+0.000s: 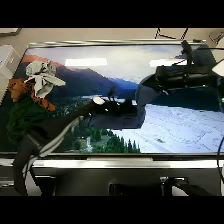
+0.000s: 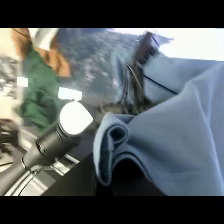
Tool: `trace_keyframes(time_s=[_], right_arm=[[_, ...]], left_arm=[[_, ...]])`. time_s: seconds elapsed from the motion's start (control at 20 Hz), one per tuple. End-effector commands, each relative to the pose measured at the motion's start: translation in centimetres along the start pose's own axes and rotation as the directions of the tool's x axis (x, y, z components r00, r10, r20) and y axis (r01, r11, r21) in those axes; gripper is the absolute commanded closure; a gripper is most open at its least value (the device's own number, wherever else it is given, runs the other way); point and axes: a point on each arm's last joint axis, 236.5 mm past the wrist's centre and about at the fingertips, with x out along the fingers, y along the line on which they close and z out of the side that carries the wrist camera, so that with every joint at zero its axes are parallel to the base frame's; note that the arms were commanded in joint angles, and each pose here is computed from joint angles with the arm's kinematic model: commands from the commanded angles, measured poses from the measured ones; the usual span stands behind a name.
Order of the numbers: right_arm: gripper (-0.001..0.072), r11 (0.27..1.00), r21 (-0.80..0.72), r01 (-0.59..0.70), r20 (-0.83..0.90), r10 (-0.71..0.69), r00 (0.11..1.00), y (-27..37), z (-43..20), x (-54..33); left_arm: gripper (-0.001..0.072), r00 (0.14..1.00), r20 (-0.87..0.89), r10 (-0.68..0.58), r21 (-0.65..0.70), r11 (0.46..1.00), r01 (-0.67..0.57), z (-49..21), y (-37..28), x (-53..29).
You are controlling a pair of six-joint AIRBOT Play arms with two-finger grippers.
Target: Fold the clothes and pants, and hang the long-sleeved shirts on hangers.
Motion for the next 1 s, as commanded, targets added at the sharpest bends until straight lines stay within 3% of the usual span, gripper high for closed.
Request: trace_keyframes(time_s=[0.0, 0.2, 0.35, 0.4, 0.45, 0.55, 0.65, 0.8, 0.85, 0.95], right_arm=[[0.0673, 0.994, 0.027, -0.107, -0.001, 0.107, 0.994, 1.9, 0.8, 5.8], [0.0672, 0.985, 0.135, -0.105, -0.140, 0.124, 0.982, -0.1, -3.1, 17.2], [0.0666, 0.954, 0.273, -0.123, -0.227, 0.188, 0.956, -1.6, -7.2, 24.6], [0.0620, 0.934, 0.331, -0.135, -0.223, 0.217, 0.950, -1.8, -7.9, 26.5], [0.0539, 0.901, 0.401, -0.164, -0.208, 0.264, 0.942, -1.5, -8.4, 28.1], [0.0129, 0.843, 0.448, -0.298, -0.142, 0.396, 0.907, 0.6, -7.5, 28.8], [0.0123, 0.791, 0.462, -0.400, -0.057, 0.477, 0.877, 1.7, -4.3, 26.7], [0.0121, 0.818, 0.385, -0.427, -0.025, 0.472, 0.881, -0.9, 0.9, 19.7], [0.0121, 0.849, 0.368, -0.378, -0.038, 0.420, 0.906, -3.1, 2.0, 17.2], [0.0115, 0.936, 0.325, -0.137, -0.118, 0.184, 0.976, -10.2, 1.9, 12.2]], left_arm=[[0.0693, 0.973, 0.035, 0.229, 0.128, 0.964, -0.231, 7.1, 5.0, -12.3], [0.0692, 0.876, 0.252, 0.410, 0.157, 0.876, -0.456, 12.4, 5.2, -32.8], [0.0690, 0.793, 0.409, 0.452, 0.164, 0.818, -0.551, 11.8, 2.5, -43.6], [0.0690, 0.773, 0.441, 0.456, 0.173, 0.802, -0.572, 11.2, 1.6, -45.8], [0.0690, 0.751, 0.469, 0.464, 0.169, 0.788, -0.592, 10.5, 1.0, -47.6], [0.0690, 0.710, 0.508, 0.488, 0.170, 0.751, -0.638, 9.5, 0.3, -49.8], [0.0689, 0.700, 0.514, 0.496, 0.187, 0.732, -0.656, 8.8, 0.3, -50.1], [0.0690, 0.709, 0.489, 0.509, 0.175, 0.739, -0.651, 8.4, 1.4, -49.5], [0.0689, 0.712, 0.478, 0.514, 0.171, 0.741, -0.649, 8.2, 1.8, -49.3], [0.0689, 0.717, 0.463, 0.521, 0.163, 0.745, -0.647, 8.0, 2.5, -48.9]])
